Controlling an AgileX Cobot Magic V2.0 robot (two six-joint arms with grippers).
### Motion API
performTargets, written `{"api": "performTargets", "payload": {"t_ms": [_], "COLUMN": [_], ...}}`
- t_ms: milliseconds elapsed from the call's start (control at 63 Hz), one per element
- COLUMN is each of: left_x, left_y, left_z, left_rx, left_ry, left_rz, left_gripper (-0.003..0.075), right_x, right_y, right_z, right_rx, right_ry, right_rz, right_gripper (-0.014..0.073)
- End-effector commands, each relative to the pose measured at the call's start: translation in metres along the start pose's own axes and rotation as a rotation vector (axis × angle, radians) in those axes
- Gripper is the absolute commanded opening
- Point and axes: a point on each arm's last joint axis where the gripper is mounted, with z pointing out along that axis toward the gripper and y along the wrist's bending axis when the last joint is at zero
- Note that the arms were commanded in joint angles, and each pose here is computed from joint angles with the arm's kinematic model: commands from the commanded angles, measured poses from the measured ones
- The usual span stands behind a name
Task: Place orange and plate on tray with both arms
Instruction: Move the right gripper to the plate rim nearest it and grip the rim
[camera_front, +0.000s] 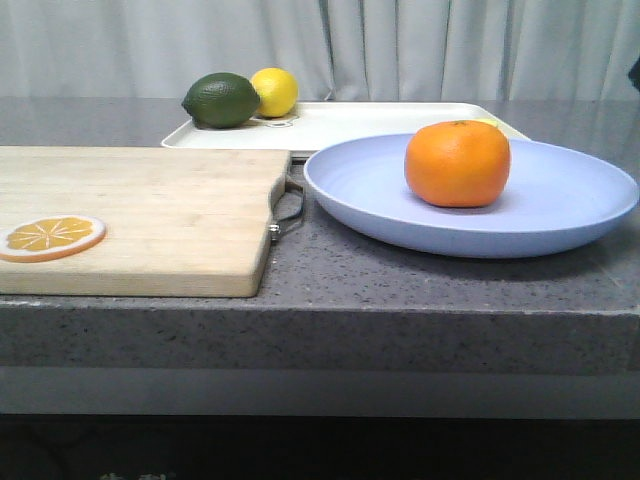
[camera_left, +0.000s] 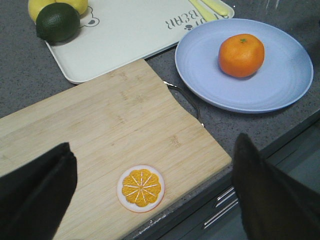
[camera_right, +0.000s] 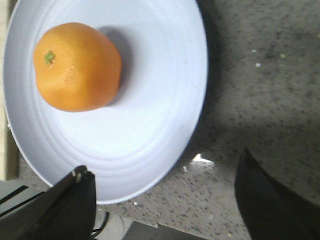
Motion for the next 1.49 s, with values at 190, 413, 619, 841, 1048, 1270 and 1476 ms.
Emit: {"api": "performTargets", "payload": {"t_ms": [190, 413, 619, 841, 1048, 1270, 1476], "left_x": [-0.013, -0.013, -0.013, -0.013, -0.013, -0.013, -0.013], "left_y": [0.001, 0.001, 0.001, 0.001, 0.001, 0.001, 0.001], "left_z": [-0.006, -0.006, -0.006, -0.006, -0.006, -0.006, -0.006], "left_rx": [-0.002, -0.001, -0.001, -0.001, -0.001, -0.001, -0.001], "left_ry": [-0.105, -0.107, -0.107, -0.107, -0.107, -0.107, -0.107], "left_rz": [-0.010, -0.010, -0.010, -0.010, -0.010, -0.010, -0.010], "left_gripper": [0.0613, 0.0612, 0.0613, 0.0613, 0.0612, 0.0613, 0.0612], "right_x": [-0.018, -0.023, -0.026, -0.027, -0.029, -0.030, -0.030], "right_y": [-0.002, -0.006, -0.009, -0.010, -0.011, -0.011, -0.011], "right_z": [0.016, 0.037, 0.048, 0.048, 0.048, 0.048, 0.048], "right_rx": [-0.063, -0.076, -0.095, -0.092, -0.085, -0.081, -0.081], "right_ry": [-0.014, 0.018, 0.036, 0.021, 0.001, -0.012, -0.012], "right_rz": [0.048, 0.080, 0.120, 0.123, 0.125, 0.131, 0.137], "right_gripper": [0.0452, 0.0452, 0.0428, 0.0226, 0.0153, 0.0130, -0.0059]}}
